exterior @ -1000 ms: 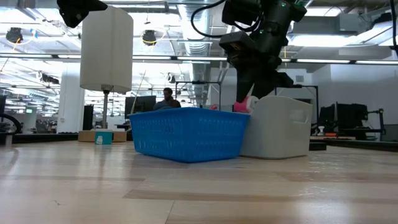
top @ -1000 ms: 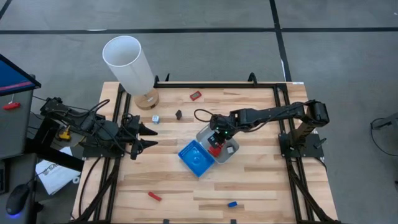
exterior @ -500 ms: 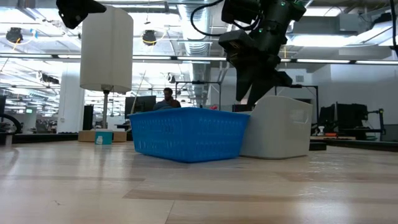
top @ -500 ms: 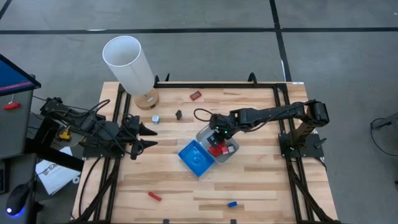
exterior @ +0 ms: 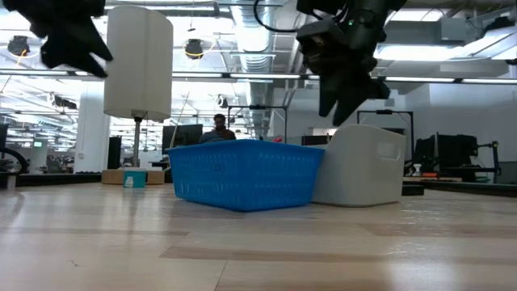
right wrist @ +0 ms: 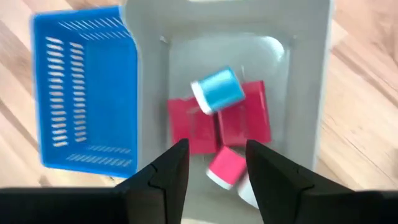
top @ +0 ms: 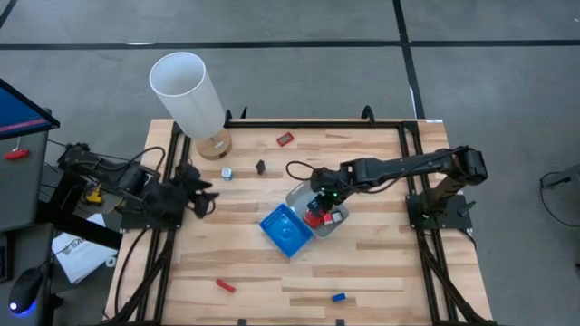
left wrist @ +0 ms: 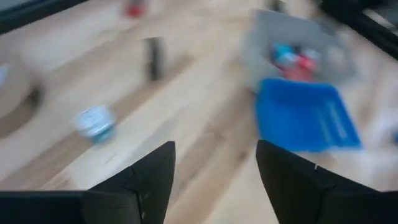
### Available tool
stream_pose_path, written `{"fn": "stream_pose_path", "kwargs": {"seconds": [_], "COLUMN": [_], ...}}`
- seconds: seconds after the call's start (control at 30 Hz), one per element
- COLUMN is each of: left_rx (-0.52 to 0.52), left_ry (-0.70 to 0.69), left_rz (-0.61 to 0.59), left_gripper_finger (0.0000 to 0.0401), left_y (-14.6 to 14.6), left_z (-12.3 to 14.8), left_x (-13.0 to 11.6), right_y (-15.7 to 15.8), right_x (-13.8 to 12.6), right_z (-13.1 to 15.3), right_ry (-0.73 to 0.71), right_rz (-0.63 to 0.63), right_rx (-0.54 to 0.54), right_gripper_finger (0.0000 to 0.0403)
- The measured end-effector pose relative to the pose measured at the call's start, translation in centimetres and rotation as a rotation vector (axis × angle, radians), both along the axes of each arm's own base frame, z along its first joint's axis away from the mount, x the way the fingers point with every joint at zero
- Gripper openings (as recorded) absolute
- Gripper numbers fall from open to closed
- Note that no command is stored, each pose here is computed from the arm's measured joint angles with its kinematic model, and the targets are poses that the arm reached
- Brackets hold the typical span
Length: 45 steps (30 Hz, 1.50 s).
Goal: Pick & Place Office items
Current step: Put the blue charger adapter into the gray bin
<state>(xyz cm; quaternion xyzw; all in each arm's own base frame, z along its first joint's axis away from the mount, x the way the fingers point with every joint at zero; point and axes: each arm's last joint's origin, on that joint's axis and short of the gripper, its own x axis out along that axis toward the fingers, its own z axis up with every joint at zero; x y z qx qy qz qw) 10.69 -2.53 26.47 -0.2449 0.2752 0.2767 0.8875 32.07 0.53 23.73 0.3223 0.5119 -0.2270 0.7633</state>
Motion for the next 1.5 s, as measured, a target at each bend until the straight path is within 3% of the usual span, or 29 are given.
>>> {"fn": "stream_pose_path", "kwargs": {"seconds": [0.17, 0.3, 0.47, 0.67, 0.9, 1.07, 1.27, 1.5], "left_rx": [-0.103, -0.175, -0.228, -0.204, -0.178, -0.052, 0.087, 0.022], "left_ry": [-0.045, -0.013, 0.126, 0.247, 0.366, 0.371, 0.256, 0.236], "left_rz": [0.245, 0.356, 0.427, 0.490, 0.486, 0.535, 0.622, 0.745], "left_gripper_finger": [0.0252, 0.0270, 0.0277, 0.0287, 0.0286, 0.0286, 0.0286, 0.0285], "left_y": [1.3, 2.6, 4.8, 7.2, 8.0, 7.6, 6.5, 5.6], "left_z": [-0.2, -0.6, -2.0, -3.9, -6.9, -8.4, -8.2, -11.3], "left_x": [0.1, 1.1, 3.2, 5.4, 8.4, 10.1, 10.5, 8.3], "right_y": [0.2, 0.1, -0.2, -0.3, -0.5, -0.2, 0.2, 0.4], "right_x": [-0.1, -0.2, -0.6, -2.0, -4.6, -5.9, -7.0, -7.4], "right_z": [0.4, 0.6, 1.6, 4.7, 8.4, 10.5, 11.9, 12.5], "right_ry": [-0.020, -0.027, -0.069, -0.199, -0.349, -0.470, -0.546, -0.583], "right_rz": [0.001, 0.011, 0.009, -0.003, -0.062, -0.064, -0.069, -0.064], "right_rx": [-0.009, -0.015, -0.016, -0.012, -0.049, -0.088, -0.109, -0.104], "right_gripper_finger": [0.0153, 0.0155, 0.0155, 0.0153, 0.0142, 0.0137, 0.0137, 0.0137]}}
